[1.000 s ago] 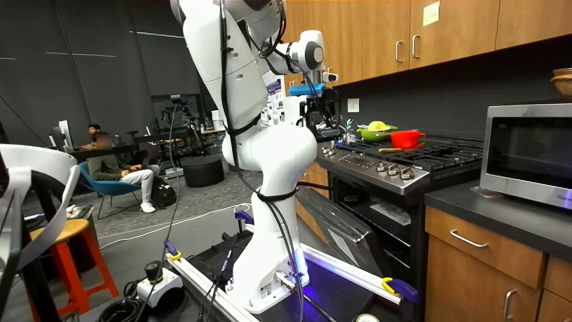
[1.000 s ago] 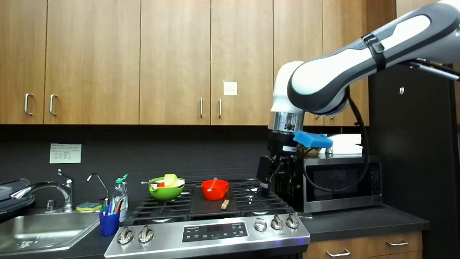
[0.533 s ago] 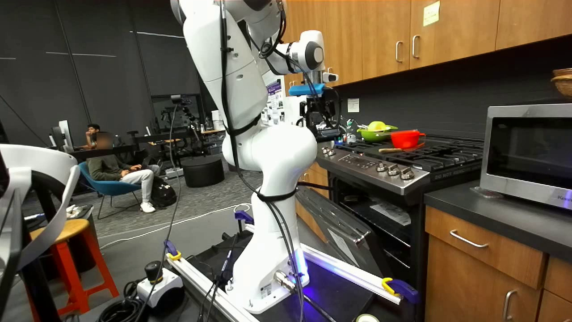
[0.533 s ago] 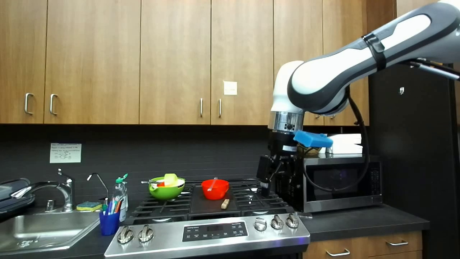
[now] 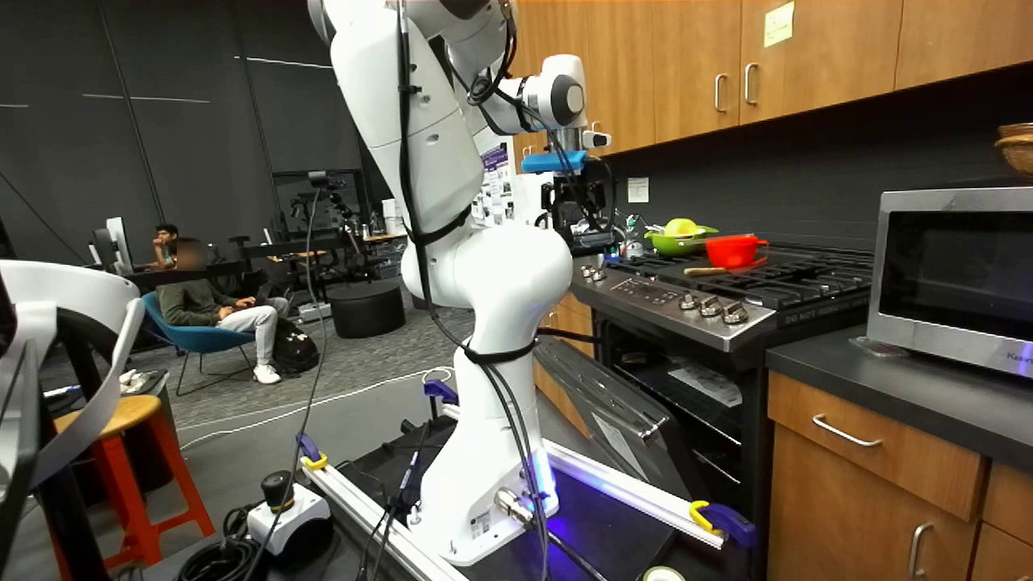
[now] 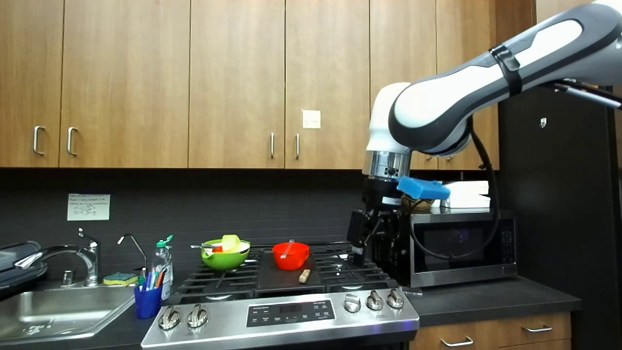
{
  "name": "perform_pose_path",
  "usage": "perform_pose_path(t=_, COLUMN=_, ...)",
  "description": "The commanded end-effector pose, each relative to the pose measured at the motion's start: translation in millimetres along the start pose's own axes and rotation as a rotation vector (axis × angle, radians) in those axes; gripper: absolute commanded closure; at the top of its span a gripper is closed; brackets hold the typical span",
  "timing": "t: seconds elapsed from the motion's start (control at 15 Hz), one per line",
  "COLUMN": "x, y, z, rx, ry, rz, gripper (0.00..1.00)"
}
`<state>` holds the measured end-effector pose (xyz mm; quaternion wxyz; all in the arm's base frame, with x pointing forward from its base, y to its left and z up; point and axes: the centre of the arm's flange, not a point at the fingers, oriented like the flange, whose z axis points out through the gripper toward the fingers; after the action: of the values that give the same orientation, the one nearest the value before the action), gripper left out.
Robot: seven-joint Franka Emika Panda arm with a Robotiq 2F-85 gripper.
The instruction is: Close the oven door
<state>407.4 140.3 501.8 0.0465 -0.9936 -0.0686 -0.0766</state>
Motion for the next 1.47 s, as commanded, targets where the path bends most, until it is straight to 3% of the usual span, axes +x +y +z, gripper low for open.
perform_pose_path(t=0.0, x=-2.8, y=-17.8, z=5.1, rx=0.007, ry=-0.015, rz=0.016, gripper=0.0)
perform_pose_path(t=0.53, x=-39.2, y=-79.6, z=40.6, rx=-0.013, ry=-0.14, rz=0.069, gripper=0.0)
perform_pose_path(t=0.93, x=-57.4, y=-72.4, z=79.4, rx=-0.056, ry=-0.251, rz=0.128, gripper=0.0)
perform_pose_path(t=1.4, x=-62.6, y=-75.5, z=107.7, rx=-0.021, ry=-0.413, rz=0.144, gripper=0.0)
